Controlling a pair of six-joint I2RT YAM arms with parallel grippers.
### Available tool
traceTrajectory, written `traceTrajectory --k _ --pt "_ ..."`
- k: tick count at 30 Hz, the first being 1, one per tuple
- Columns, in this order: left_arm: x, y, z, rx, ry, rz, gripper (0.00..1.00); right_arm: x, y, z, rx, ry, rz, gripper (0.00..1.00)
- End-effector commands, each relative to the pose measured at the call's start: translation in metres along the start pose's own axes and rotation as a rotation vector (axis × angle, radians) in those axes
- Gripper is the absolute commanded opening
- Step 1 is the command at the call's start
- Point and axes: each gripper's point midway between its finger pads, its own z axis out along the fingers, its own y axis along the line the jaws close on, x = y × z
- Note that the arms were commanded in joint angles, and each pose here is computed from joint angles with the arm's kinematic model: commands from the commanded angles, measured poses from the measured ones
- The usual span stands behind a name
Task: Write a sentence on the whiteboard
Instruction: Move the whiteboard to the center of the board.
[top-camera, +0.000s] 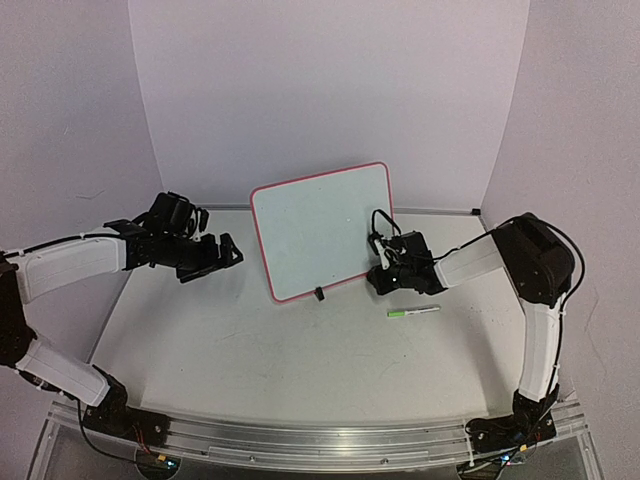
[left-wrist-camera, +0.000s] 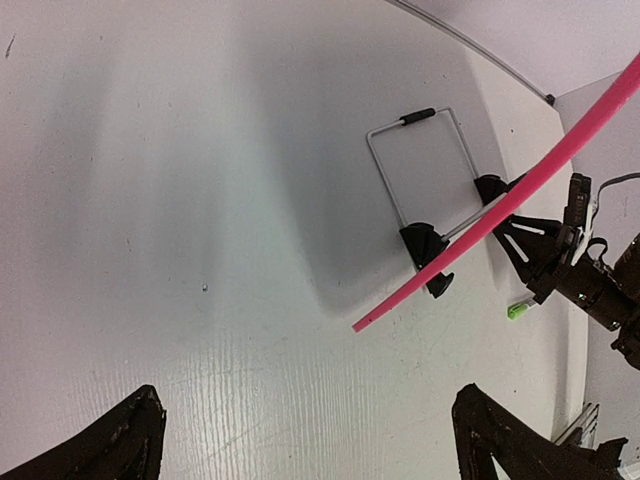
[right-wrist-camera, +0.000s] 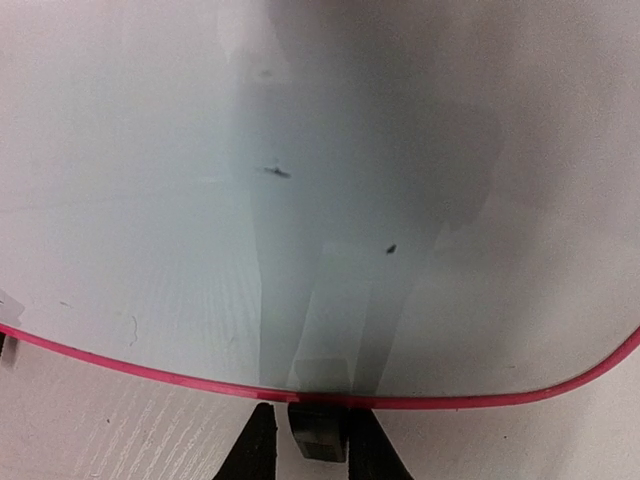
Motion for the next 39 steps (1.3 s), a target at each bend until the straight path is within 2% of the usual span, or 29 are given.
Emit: traceTrajectory --k 1,7,14,24,39 --pt "-0.002 0.003 -0.01 -0.01 -0.023 0.012 0.99 0.0 0.005 0.006 -0.02 -0.034 0.003 0.21" --pt "0.0 0.006 -0.009 -0.015 -0.02 0.007 0.99 -0.001 0.006 0.005 -0.022 -0.046 0.002 0.09" --pt "-0.001 0.007 -0.011 -0.014 -0.027 0.011 1.0 0.001 0.006 -0.003 -0.015 -0.06 -0.006 0.0" --pt "-0.002 0.014 -0.018 -0.042 -0.045 0.0 0.99 0.006 0.034 -0.034 0.047 -0.102 -0.08 0.0" --pt "-0.003 0.028 -0.041 -0.1 -0.092 -0.024 0.99 0.045 0.087 -0.061 0.035 -0.061 -0.001 0.0"
